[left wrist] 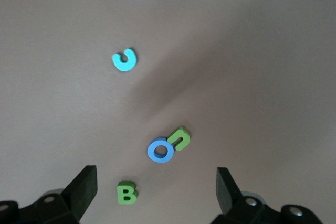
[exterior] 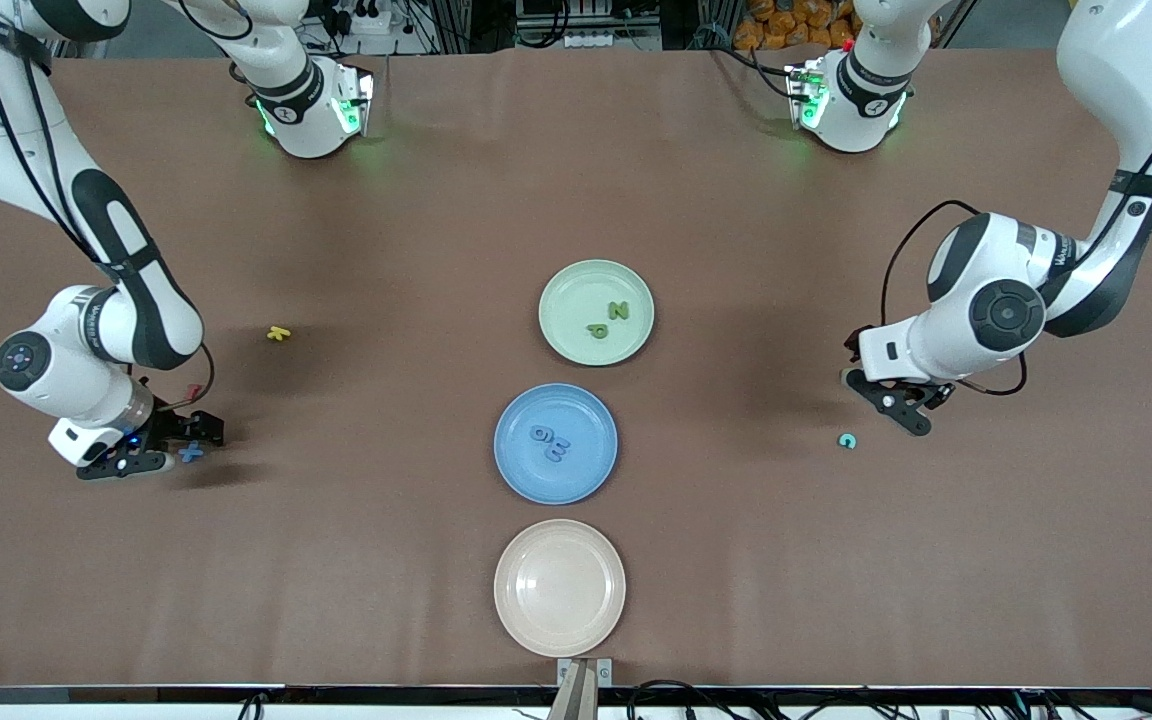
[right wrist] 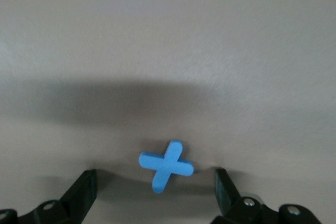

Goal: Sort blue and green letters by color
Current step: 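Grasp the blue X with the right gripper while the left gripper grasps the n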

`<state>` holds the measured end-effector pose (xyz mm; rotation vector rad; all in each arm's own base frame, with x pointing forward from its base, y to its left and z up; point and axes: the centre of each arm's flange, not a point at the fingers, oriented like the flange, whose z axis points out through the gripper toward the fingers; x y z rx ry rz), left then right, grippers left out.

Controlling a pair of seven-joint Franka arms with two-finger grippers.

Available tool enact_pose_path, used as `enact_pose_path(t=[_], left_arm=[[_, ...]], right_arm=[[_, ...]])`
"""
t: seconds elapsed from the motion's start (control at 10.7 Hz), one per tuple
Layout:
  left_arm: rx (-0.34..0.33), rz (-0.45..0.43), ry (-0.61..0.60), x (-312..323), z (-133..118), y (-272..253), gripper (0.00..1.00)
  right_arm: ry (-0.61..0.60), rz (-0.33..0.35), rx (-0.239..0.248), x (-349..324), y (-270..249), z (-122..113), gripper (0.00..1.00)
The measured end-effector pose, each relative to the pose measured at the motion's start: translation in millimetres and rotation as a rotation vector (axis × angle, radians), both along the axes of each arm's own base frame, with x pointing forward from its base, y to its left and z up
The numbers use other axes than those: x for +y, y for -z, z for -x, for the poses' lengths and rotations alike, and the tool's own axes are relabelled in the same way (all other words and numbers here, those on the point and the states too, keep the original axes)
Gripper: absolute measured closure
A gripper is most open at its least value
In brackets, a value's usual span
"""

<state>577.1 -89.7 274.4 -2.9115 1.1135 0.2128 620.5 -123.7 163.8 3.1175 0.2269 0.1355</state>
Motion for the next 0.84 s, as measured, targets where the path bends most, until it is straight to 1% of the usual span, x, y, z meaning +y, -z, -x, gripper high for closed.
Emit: enact_pose_path(t=[0.09,0.28,0.37,0.47,0.56,0.66,0.84], left_arm=[[-0.015,0.029,0.056,0,7,9,0.0],[-0.057,0.071,0.17,5,15,20,0.0],[-0.068,0.086,0.212,11,19,26,0.0],[-0.069,0.089,0.253,15,24,31,0.0],[-0.077,0.068,0.308,16,26,33,0.0],[-0.085,0.051,0.348,14,27,34,0.0],[-0.105,0.053,0.378,8,29,35,0.0]], right_arm=[[-0.001,0.001,-0.01,1,4,3,0.0],[-0.002,0.002,-0.011,1,3,3,0.0],[-0.006,0.003,-0.012,1,2,3,0.05],[-0.013,0.005,-0.015,1,0,2,0.19],[-0.016,0.006,-0.017,1,-2,2,0.33],[-0.018,0.006,-0.017,1,-2,2,0.35],[-0.018,0.007,-0.018,1,-2,2,0.36]])
